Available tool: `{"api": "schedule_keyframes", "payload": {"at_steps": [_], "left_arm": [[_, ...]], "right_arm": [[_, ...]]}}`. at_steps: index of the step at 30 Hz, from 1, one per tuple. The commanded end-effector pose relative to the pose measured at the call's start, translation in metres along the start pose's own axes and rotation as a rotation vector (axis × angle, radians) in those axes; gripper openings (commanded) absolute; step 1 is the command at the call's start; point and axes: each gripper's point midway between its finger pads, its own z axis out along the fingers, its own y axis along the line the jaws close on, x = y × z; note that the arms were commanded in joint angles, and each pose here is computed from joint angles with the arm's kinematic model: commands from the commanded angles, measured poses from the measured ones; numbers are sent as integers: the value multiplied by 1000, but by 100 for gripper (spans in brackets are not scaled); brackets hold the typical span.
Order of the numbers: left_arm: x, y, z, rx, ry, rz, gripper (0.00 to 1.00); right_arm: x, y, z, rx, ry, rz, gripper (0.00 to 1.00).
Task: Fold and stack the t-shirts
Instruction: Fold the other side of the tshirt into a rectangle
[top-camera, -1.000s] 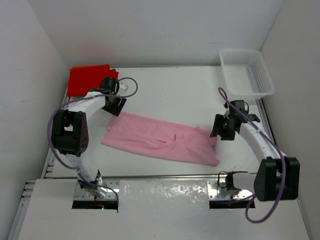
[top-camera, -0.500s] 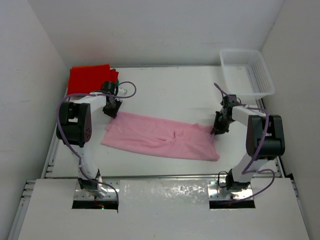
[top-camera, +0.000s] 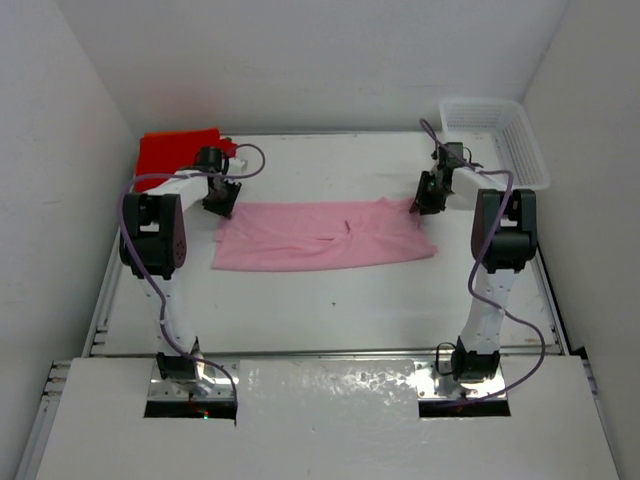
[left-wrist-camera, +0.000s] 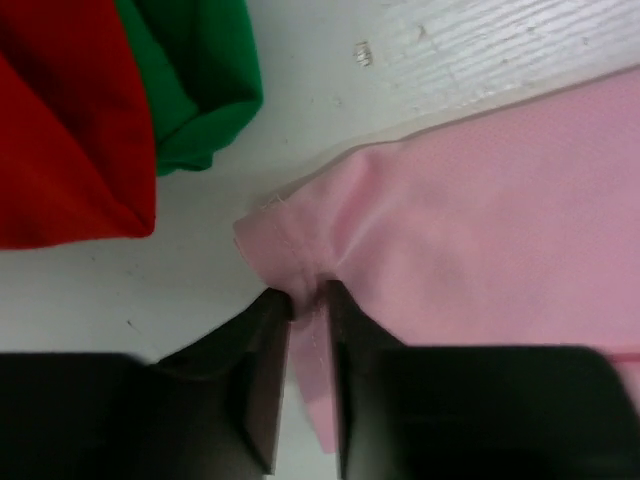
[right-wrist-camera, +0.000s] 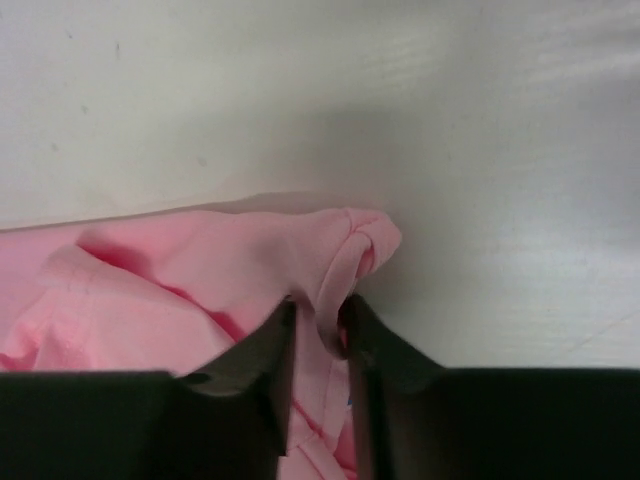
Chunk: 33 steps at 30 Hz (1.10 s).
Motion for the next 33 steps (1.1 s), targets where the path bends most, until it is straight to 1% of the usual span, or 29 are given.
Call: {"api": "schedule_keyframes", "payload": {"at_steps": [1, 2, 3, 4, 5, 7, 9, 11, 12, 14, 16, 17, 20, 22, 24, 29, 33], "left_arm": [[-13, -5, -15, 52, -37, -5, 29], [-13, -8, -21, 65, -47, -1, 41], [-14, -9, -27, 67, -56, 1, 46], [-18, -7, -39, 55, -81, 8, 50], [-22, -6, -46, 48, -95, 14, 51], [-33, -2, -65, 29, -138, 22, 54], [-46, 0, -82, 18, -176, 25, 55], [-51, 2, -92, 14, -194, 27, 55], [-54, 2, -100, 12, -203, 28, 55], [-49, -1, -104, 27, -187, 35, 55], [-41, -5, -104, 45, -165, 47, 54], [-30, -8, -100, 56, -134, 47, 52], [-14, -11, -91, 65, -92, 52, 52], [-8, -20, -87, 114, -75, 68, 51], [2, -21, -81, 118, -35, 62, 50], [25, -25, -67, 135, 47, 43, 49], [31, -32, -63, 164, 51, 45, 50]], "right_arm": [[-12, 5, -5, -12, 12, -84, 29], [-14, 7, -8, -16, 8, -101, 35], [-16, 8, -19, -16, -3, -117, 43], [-18, 5, -25, 2, -15, -147, 45], [-15, 2, -31, 18, -14, -161, 46], [-27, 0, -55, 62, -73, -204, 48], [-36, 2, -75, 87, -124, -244, 48], [-43, 2, -85, 116, -158, -273, 48], [-44, 16, -89, 106, -169, -324, 48], [-50, 31, -92, 77, -186, -365, 49], [-52, 51, -87, 39, -189, -420, 49], [-51, 59, -84, 16, -181, -443, 49], [-53, 66, -70, 56, -162, -490, 49], [-51, 81, -56, -35, -147, -491, 49], [-45, 95, -48, -106, -124, -501, 49], [-35, 111, -25, -143, -63, -593, 50], [-33, 107, -10, -135, -42, -597, 51]]}}
